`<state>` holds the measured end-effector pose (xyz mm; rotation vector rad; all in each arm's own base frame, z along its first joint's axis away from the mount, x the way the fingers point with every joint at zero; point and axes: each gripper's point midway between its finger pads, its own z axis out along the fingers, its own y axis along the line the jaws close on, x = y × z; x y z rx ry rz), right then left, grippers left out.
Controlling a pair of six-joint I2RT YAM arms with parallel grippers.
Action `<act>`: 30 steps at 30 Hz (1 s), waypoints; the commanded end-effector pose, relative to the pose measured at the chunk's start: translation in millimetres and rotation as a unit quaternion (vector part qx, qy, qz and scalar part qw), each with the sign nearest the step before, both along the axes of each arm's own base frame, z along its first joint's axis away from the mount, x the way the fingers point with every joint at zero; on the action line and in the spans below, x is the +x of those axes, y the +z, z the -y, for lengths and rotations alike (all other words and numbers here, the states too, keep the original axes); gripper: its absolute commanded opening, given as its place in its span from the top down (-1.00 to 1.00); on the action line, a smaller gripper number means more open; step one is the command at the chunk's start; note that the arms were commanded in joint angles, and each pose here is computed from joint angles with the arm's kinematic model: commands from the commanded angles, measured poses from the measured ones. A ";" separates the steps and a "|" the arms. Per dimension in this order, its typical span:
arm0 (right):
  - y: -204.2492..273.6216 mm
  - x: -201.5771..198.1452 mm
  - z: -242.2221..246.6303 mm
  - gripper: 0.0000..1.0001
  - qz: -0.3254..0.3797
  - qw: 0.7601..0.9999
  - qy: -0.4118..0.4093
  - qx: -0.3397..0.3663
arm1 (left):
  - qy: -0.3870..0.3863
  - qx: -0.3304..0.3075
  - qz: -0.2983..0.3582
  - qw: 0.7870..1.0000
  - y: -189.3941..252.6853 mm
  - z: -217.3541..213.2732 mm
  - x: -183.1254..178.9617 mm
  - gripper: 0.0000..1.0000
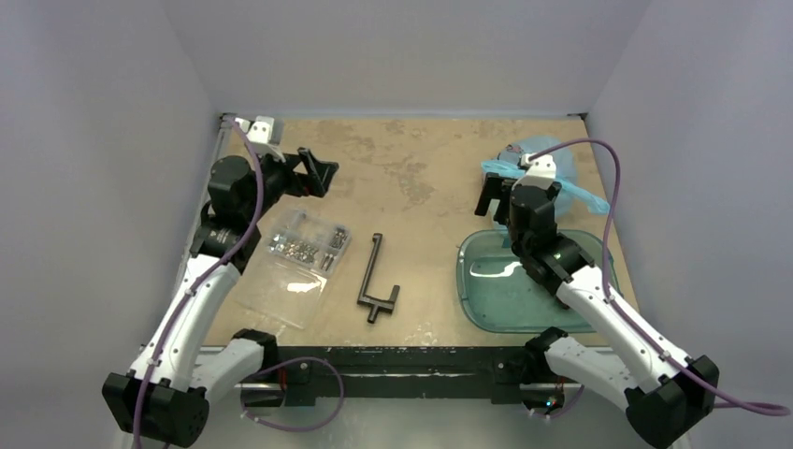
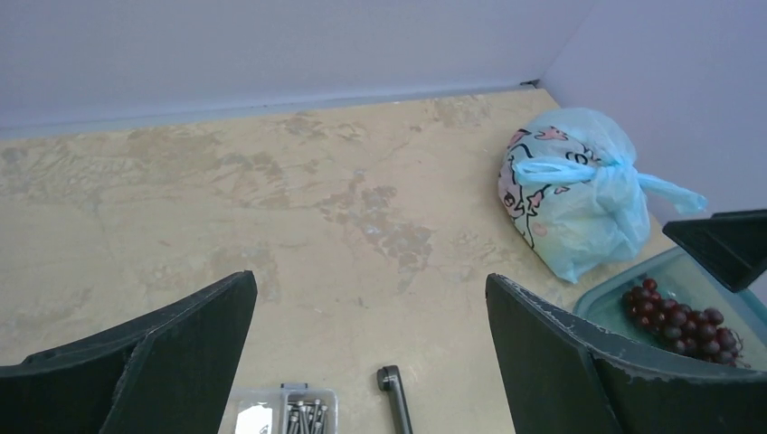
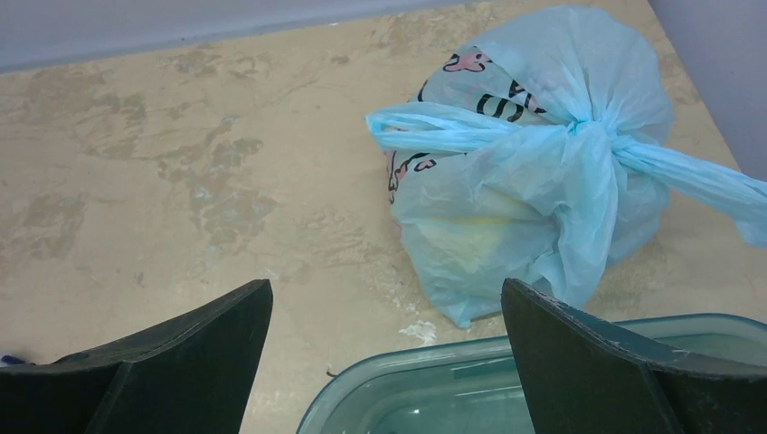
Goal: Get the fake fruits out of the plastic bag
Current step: Move the plastic bag to the center of the board.
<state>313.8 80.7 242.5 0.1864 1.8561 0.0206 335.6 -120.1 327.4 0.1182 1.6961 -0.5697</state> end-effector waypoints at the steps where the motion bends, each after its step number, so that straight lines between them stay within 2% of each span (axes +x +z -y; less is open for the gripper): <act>1: 16.9 5.7 4.1 -0.97 0.018 1.000 -0.023 0.007 | -0.003 0.034 0.045 0.998 17.9 12.4 -6.6 -1.00; 7: 7.2 12.1 3.1 -0.98 0.004 0.999 -0.038 0.009 | 0.012 0.037 0.005 0.999 9.9 11.1 1.2 -1.00; 11: -3.9 20.0 1.4 -0.98 -0.009 0.998 -0.051 0.018 | -0.001 -0.022 -0.032 0.999 8.2 11.8 1.6 -1.00; 15: -10.5 30.5 7.5 -0.98 -0.015 0.997 -0.053 0.046 | 0.053 -0.081 -0.083 0.992 -4.5 -11.2 13.6 -1.00; 18: -14.1 40.9 21.5 -0.98 -0.019 0.995 -0.057 0.078 | 0.026 -0.099 -0.096 0.990 -8.0 -10.8 19.6 -1.00; 23: -24.2 56.7 47.9 -0.98 -0.043 0.991 -0.096 0.084 | -0.021 -0.103 -0.105 0.989 -13.3 1.4 23.8 -0.94; 30: -34.7 81.7 91.3 -0.98 -0.049 0.986 -0.126 0.094 | -0.129 -0.098 -0.102 0.982 -14.8 42.2 9.3 -0.93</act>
